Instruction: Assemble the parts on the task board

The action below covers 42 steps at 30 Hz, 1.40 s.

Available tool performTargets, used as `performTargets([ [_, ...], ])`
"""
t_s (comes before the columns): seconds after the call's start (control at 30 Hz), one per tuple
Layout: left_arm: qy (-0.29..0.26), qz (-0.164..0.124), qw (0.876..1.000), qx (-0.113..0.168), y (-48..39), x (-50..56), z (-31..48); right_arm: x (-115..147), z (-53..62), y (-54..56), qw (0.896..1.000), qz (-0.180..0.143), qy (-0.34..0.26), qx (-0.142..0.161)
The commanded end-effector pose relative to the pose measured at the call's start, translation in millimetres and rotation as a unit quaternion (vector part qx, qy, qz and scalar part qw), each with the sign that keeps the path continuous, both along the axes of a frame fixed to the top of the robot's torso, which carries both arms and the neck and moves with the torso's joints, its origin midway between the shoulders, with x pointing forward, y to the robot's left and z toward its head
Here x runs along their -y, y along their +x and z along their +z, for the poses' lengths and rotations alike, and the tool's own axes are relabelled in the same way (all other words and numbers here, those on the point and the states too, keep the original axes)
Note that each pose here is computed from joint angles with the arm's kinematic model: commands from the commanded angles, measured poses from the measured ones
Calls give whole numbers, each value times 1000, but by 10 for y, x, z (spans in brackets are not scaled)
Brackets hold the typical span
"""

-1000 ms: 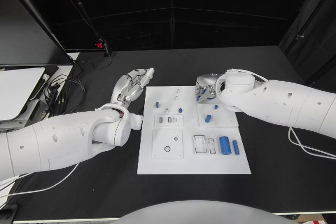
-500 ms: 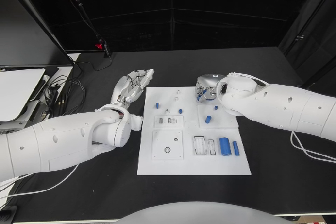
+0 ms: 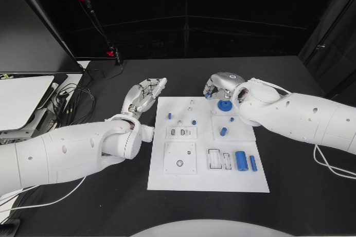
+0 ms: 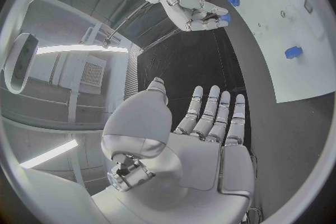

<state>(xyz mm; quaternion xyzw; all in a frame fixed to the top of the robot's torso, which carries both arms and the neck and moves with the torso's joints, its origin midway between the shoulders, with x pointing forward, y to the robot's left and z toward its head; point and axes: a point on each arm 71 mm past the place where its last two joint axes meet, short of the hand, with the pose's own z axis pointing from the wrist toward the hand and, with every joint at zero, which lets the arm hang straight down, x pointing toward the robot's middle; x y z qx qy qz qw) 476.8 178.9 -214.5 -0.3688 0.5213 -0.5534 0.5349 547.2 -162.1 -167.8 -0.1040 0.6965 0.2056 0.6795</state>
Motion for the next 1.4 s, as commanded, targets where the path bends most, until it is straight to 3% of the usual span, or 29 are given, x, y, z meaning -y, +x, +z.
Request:
performTargets([
  [0.03, -23, -28, 990, 134, -59, 42, 184, -51, 44, 30, 999, 14, 29, 11],
  [0.5, -25, -32, 991, 131, -55, 87, 149, -254, 3, 133, 999, 28, 29, -14],
  [1.4, -26, -33, 991, 129, -64, 94, 130, -334, -56, 241, 999, 27, 19, -33],
])
